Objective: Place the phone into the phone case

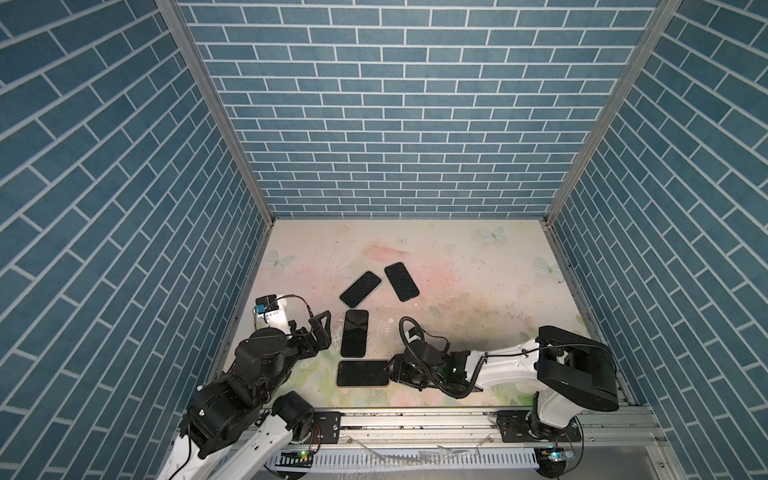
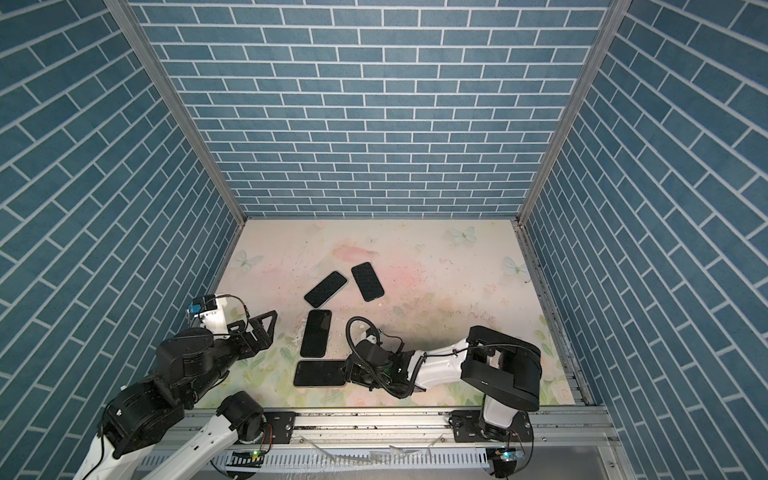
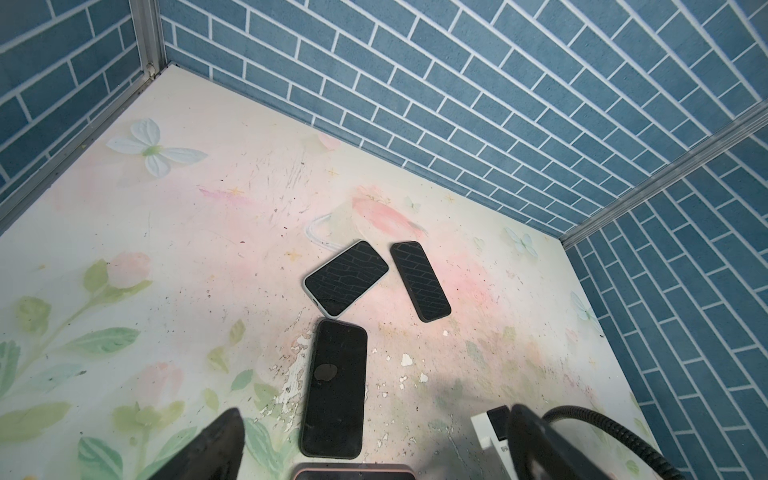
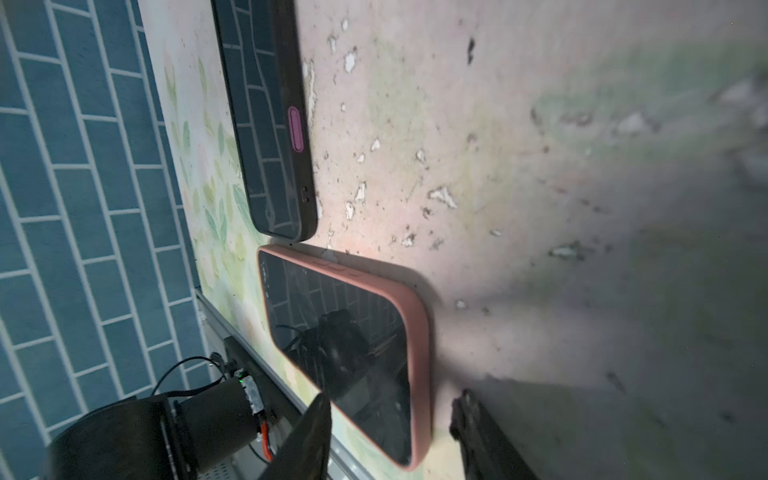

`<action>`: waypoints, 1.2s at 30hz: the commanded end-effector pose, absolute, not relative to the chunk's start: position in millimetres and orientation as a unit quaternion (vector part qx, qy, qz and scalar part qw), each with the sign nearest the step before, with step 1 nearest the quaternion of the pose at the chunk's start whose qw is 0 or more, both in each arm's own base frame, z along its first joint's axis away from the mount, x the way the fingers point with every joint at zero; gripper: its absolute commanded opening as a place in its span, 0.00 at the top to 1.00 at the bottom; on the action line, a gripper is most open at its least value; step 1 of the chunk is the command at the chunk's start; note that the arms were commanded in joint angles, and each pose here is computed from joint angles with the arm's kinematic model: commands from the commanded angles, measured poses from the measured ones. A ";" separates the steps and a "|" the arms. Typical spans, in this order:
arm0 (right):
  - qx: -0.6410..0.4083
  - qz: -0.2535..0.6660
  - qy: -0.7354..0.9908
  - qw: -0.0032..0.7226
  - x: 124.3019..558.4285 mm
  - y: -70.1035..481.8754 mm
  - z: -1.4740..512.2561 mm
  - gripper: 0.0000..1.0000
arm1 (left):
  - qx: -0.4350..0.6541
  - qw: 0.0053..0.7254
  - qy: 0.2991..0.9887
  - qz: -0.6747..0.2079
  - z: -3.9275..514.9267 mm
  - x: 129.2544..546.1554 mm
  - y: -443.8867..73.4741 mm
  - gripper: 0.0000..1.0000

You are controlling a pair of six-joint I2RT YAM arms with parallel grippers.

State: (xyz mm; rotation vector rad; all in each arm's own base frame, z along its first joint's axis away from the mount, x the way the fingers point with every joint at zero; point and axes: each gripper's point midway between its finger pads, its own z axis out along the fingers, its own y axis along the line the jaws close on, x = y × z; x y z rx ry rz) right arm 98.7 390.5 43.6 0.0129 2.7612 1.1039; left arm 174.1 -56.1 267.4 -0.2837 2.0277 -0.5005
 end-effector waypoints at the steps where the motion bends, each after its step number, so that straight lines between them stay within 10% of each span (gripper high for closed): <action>1: -0.064 0.260 0.952 0.150 112.0 355.7 63.8 0.37 | -0.117 0.503 0.834 -0.195 275.5 174.2 -51.2 0.00; 18: 0.032 0.014 0.781 0.624 279.3 87.6 303.5 0.07 | 0.009 0.589 0.807 0.024 299.3 251.7 -49.7 0.01; 31: 0.152 -0.122 0.790 0.581 316.9 -55.2 171.0 0.07 | -0.077 0.464 0.867 0.166 144.0 326.9 37.6 0.00; 36: 0.154 -0.117 0.786 0.588 337.3 -64.3 135.3 0.07 | -0.078 0.520 0.838 0.146 122.3 347.4 34.9 0.01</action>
